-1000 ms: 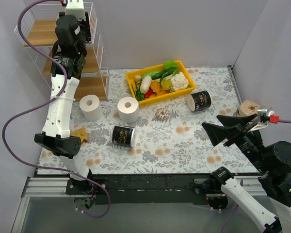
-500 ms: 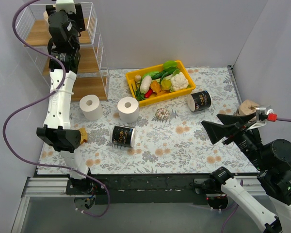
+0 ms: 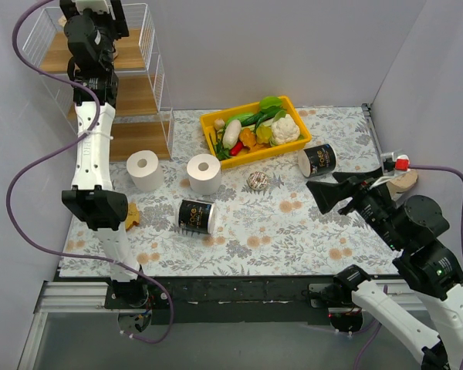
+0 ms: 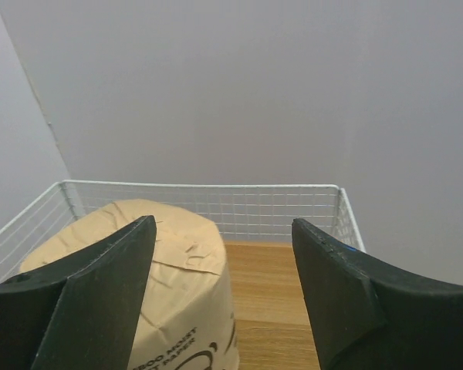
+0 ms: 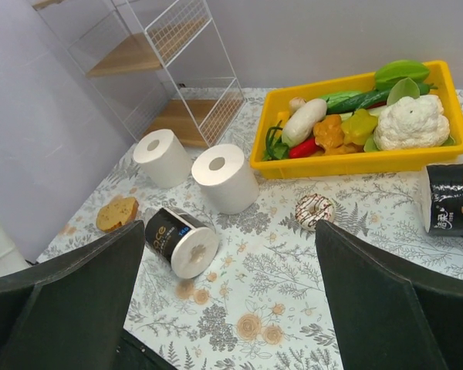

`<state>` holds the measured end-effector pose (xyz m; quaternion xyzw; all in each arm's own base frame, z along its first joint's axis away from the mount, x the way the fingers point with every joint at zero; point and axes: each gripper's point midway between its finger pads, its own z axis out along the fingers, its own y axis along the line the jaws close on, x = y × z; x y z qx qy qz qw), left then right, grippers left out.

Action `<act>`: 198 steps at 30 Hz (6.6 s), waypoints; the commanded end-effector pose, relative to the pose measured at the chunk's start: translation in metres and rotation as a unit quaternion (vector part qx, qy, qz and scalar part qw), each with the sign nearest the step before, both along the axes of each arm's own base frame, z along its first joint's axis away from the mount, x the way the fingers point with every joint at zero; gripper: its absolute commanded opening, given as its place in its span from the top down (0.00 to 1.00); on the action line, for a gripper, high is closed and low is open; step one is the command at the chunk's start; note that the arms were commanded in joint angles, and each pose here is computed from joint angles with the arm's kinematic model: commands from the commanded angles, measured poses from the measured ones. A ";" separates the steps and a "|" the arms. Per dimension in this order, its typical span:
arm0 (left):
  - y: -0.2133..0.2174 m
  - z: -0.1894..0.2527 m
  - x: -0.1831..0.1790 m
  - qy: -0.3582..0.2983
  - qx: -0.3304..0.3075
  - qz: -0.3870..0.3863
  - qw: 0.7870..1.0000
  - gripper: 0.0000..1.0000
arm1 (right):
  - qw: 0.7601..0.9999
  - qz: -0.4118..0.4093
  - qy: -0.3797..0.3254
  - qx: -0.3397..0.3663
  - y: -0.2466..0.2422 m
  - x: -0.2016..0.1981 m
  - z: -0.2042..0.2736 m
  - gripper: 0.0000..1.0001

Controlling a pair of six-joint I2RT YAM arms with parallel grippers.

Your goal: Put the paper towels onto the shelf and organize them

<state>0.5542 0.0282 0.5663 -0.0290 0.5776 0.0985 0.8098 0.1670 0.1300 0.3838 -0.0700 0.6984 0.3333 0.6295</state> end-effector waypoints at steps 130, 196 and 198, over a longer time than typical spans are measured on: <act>-0.130 -0.263 -0.278 0.239 -0.263 -0.364 0.861 0.02 | 0.836 -0.428 0.151 -0.309 -0.160 0.143 -0.098 0.12; -0.153 -0.340 -0.276 0.327 -0.247 -0.341 0.846 0.02 | 0.802 -0.358 0.419 -0.231 -0.298 0.230 -0.265 0.52; -0.152 -0.341 -0.275 0.327 -0.253 -0.336 0.846 0.02 | 0.815 -0.350 0.405 -0.220 -0.292 0.232 -0.254 0.58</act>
